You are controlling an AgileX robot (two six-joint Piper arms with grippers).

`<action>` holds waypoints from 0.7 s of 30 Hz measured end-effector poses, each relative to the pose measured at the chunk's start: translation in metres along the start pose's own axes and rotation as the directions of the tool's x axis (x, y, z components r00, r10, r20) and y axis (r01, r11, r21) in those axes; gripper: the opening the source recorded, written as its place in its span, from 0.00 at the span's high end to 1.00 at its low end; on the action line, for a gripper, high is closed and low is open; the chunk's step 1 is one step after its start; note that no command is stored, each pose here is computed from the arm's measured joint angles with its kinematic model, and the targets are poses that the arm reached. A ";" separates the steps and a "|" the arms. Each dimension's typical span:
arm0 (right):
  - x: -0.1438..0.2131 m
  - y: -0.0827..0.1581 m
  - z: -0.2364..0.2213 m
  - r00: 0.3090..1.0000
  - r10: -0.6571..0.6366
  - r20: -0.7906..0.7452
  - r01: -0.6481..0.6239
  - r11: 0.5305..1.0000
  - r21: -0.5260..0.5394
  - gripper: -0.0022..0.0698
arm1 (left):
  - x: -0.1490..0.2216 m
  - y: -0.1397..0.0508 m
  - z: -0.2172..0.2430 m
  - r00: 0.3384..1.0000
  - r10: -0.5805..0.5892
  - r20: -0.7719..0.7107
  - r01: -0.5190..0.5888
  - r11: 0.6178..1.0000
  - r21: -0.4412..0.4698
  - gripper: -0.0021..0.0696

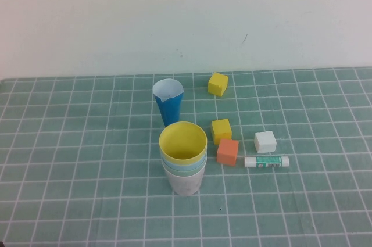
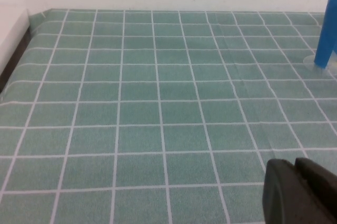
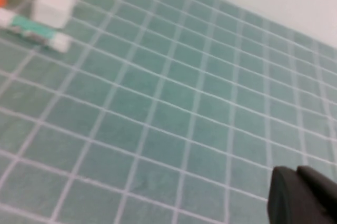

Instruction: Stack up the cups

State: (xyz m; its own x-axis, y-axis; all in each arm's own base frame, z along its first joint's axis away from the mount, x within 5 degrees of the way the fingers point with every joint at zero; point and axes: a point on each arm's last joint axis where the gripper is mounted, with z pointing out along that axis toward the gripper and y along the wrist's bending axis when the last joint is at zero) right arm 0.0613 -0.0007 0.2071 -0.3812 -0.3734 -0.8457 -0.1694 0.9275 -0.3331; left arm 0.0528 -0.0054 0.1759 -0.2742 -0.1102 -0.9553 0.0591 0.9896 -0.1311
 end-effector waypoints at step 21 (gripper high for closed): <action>0.036 0.014 0.006 0.997 -0.062 0.054 0.057 0.994 0.091 0.97 | 0.000 0.000 0.000 1.000 0.002 0.001 -0.002 1.000 -0.001 0.97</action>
State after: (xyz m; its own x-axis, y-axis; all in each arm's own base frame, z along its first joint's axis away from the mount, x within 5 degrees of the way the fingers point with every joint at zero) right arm 0.0509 -0.0012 0.1697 -0.3205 -0.4287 -0.8447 -0.1077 0.9024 -0.4172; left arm 0.0527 -0.0053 0.1759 -0.2731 -0.1079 -0.9559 0.0591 0.9899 -0.1286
